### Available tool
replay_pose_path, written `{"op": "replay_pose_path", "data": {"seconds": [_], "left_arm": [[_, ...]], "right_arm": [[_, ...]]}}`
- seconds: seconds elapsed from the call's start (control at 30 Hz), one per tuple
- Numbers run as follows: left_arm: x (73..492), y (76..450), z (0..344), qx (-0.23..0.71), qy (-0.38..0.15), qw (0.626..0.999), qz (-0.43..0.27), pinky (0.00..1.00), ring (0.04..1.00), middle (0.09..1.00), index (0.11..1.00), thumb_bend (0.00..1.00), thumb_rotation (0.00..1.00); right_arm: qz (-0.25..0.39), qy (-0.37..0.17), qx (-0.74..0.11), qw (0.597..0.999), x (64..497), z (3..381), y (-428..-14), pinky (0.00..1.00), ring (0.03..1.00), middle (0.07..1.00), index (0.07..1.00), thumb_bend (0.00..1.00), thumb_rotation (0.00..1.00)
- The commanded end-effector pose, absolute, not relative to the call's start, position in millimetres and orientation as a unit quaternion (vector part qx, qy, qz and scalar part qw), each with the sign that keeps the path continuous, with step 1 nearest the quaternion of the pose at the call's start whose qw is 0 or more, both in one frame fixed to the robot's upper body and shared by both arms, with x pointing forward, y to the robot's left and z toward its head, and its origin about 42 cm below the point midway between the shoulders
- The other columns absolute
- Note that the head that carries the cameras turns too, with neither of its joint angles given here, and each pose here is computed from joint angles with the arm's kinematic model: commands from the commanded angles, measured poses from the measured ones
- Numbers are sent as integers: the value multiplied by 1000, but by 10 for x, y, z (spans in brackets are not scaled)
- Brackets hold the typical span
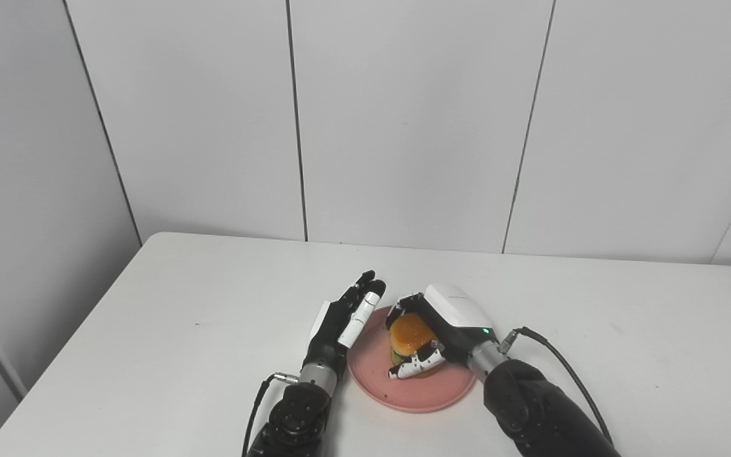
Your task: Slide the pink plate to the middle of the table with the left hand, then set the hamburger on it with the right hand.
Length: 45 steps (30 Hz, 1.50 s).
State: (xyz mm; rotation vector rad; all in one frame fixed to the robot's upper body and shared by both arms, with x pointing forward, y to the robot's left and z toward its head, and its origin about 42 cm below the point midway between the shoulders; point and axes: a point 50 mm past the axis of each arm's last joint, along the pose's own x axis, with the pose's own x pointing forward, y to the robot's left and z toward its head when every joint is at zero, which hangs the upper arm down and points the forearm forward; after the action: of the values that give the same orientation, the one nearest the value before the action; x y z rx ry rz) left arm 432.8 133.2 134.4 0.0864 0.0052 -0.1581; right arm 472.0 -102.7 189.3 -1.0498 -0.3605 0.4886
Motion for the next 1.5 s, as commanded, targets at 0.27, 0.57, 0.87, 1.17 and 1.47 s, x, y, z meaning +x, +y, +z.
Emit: {"op": "replay_pose_path", "data": {"seconds": [0.27,0.57,0.87,1.17,1.47], "left_arm": [[4363,1266,1435,47,1,994,-95,912,932,932,886,828,889],[4357,1248,1442,50,7,994,-98,935,943,928,901,813,911],[4368,1255,1430,38,14,994,-98,944,964,936,900,832,929],[4379,1269,1433,28,21,995,-92,877,954,924,886,866,944],[4397,1279,1452,19,19,995,-93,912,944,961,932,866,939]], "right_arm": [[232,-208,-477,822,4797,2160,-983,392,458,471,511,516,14],[255,-204,-481,813,4774,2110,-1084,650,720,753,771,726,597],[264,-198,-488,808,4770,2110,-1139,704,798,819,823,798,642],[256,-213,-489,806,4754,2216,-1191,740,814,823,814,815,647],[222,-269,-463,815,4680,2573,-1304,726,802,819,814,801,778]]}}
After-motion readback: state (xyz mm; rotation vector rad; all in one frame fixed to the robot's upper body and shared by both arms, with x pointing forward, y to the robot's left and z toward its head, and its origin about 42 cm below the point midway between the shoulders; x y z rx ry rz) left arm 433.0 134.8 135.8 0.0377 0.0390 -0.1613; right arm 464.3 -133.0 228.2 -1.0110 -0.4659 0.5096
